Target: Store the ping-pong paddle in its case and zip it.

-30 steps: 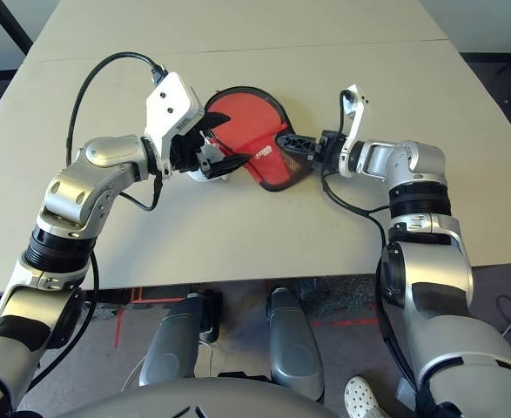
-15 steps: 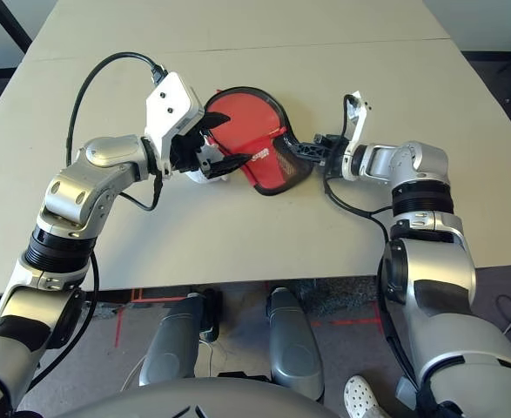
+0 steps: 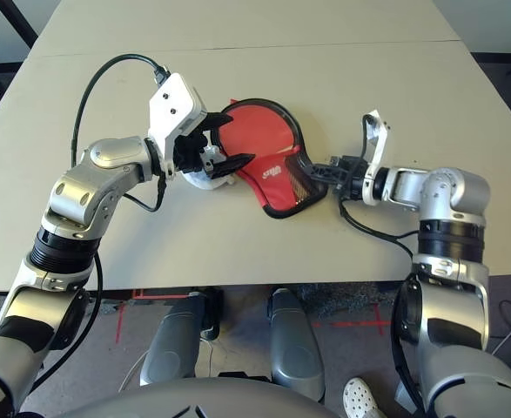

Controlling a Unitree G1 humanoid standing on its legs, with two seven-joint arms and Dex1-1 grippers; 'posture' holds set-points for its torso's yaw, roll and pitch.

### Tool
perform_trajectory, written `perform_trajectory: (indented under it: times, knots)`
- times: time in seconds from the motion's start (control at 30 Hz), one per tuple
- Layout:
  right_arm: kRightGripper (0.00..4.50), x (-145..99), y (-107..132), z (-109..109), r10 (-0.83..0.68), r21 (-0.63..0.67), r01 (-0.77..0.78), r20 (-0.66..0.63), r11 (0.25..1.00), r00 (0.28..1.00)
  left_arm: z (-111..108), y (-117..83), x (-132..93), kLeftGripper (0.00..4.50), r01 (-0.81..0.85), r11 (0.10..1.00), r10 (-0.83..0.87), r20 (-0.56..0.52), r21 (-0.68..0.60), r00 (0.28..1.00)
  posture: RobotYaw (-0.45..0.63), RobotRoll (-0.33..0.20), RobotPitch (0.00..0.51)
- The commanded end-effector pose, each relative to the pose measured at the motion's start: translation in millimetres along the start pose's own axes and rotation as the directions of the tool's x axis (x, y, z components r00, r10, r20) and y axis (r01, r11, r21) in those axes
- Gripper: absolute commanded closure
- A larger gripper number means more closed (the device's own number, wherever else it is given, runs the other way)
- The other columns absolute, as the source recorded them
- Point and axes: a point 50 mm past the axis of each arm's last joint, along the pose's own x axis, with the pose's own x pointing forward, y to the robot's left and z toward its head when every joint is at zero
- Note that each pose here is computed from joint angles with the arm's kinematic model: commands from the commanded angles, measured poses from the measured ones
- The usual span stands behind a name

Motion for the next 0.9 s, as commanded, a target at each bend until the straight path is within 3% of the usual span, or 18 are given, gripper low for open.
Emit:
perform_trajectory:
  times: [0.03, 0.33, 0.9]
  knots:
    - [4.48, -5, 8, -17, 0.004, 0.030, -0.003, -0.014, 1.000, 1.000, -7, -2, 2, 0.00, 0.011, 1.000, -0.011, -0.014, -0.010, 1.000, -0.06, 0.000, 0.220]
    - [4.48, 0, 23, -49, 0.033, 0.043, -0.034, 0.022, 0.999, 0.999, -7, -4, 9, 0.00, 0.033, 0.999, -0.033, -0.002, -0.010, 0.999, -0.08, 0.000, 0.215]
    - [4.48, -8, 30, -57, 0.042, 0.032, -0.042, 0.013, 0.999, 0.999, -10, -7, 13, 0.00, 0.042, 0.999, -0.042, 0.003, -0.012, 0.999, -0.08, 0.000, 0.219]
